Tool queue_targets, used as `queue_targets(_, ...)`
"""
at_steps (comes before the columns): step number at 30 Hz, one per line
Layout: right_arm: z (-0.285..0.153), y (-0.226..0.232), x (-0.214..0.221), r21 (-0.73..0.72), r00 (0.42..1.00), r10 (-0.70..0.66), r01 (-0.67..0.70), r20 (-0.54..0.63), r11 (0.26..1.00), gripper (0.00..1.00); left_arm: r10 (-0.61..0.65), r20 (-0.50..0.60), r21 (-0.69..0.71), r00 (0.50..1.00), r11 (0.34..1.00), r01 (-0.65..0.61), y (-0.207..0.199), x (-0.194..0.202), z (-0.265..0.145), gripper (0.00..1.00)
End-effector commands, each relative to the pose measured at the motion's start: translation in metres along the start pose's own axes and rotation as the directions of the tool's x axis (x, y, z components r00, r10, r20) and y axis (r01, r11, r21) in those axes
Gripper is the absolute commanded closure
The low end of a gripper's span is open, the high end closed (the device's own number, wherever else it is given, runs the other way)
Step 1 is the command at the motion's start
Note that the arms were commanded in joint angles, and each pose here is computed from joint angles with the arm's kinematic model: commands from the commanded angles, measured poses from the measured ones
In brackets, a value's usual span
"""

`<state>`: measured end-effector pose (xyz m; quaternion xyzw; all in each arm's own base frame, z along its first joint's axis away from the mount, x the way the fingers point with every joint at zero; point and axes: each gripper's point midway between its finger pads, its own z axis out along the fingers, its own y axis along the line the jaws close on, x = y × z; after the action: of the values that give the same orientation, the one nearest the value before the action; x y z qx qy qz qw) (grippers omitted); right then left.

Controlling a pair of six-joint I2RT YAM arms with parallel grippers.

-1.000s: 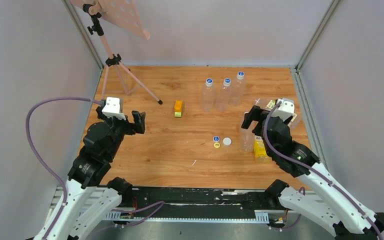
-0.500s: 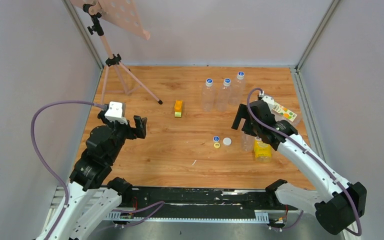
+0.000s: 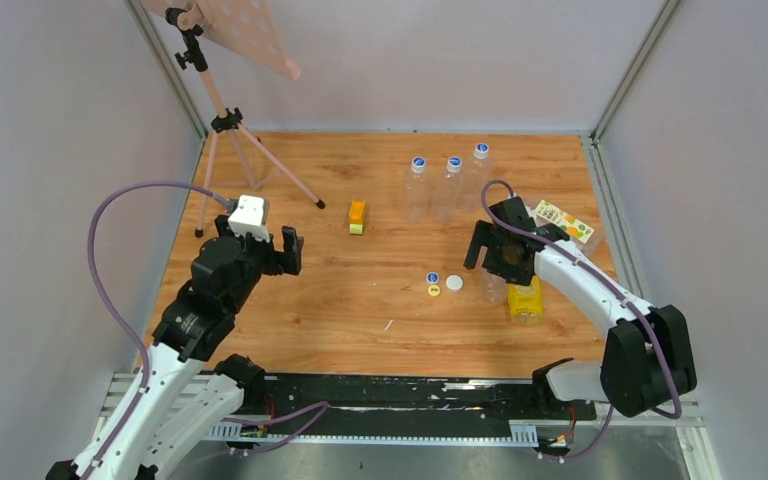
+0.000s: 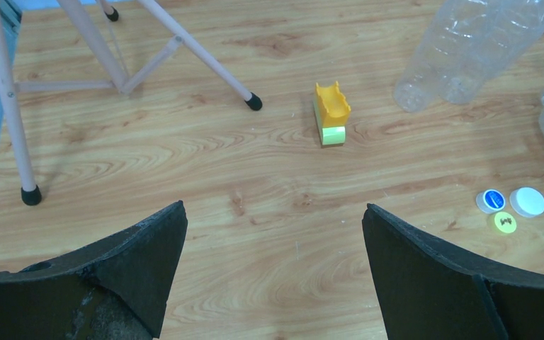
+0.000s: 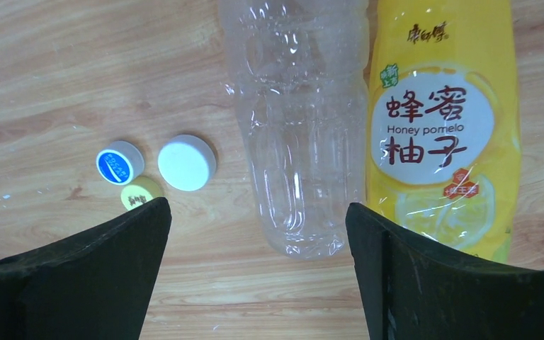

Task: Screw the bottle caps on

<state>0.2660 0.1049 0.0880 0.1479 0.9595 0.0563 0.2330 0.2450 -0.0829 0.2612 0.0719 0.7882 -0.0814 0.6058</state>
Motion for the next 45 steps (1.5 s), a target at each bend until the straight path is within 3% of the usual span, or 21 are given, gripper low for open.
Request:
queue_targets(1,0.01,-0.002,0.014,-0.015,0.997,-0.042,0.041,-0.058,0.999,0.05,0.001,-0.033,0.011,0.999,1.0,-0.001,-0.005,0.004,0.011,0.0)
queue_targets(13,0.04,-0.008,0.032,0.021,0.99,-0.049,0.052,-0.13,0.998,0.11,-0.101,-0.147,0.066,0.984,0.992,0.112,-0.031,0.008,0.039,0.0)
queue_targets(20,0.041,-0.006,0.03,0.004,0.995,-0.035,0.036,-0.097,0.999,0.23,-0.182,-0.191,0.067,0.965,0.978,0.198,-0.04,0.014,0.042,0.0)
queue_targets(24,0.027,-0.005,0.026,-0.03,0.999,-0.018,0.017,-0.047,0.999,0.35,-0.197,-0.189,0.111,0.962,0.969,0.221,-0.048,0.01,0.039,0.0)
queue_targets(28,0.006,0.0,0.014,-0.075,0.999,0.008,-0.004,0.042,0.997,0.46,-0.218,-0.148,0.243,0.965,0.938,0.249,-0.069,-0.001,0.034,0.0)
queue_targets(34,-0.036,0.018,0.005,-0.187,0.974,0.07,-0.029,0.216,0.982,0.52,-0.295,-0.171,0.428,0.94,0.837,0.341,-0.109,-0.01,0.032,0.0)
queue_targets(39,-0.081,0.055,0.005,-0.377,0.924,0.088,0.063,0.372,0.924,0.52,-0.322,-0.146,0.546,0.935,0.762,0.348,-0.139,-0.031,0.024,0.0)
queue_targets(45,-0.138,0.109,0.007,-0.633,0.865,0.15,0.222,0.479,0.741,0.54,-0.338,-0.085,0.648,0.937,0.696,0.309,-0.169,-0.055,0.014,0.0)
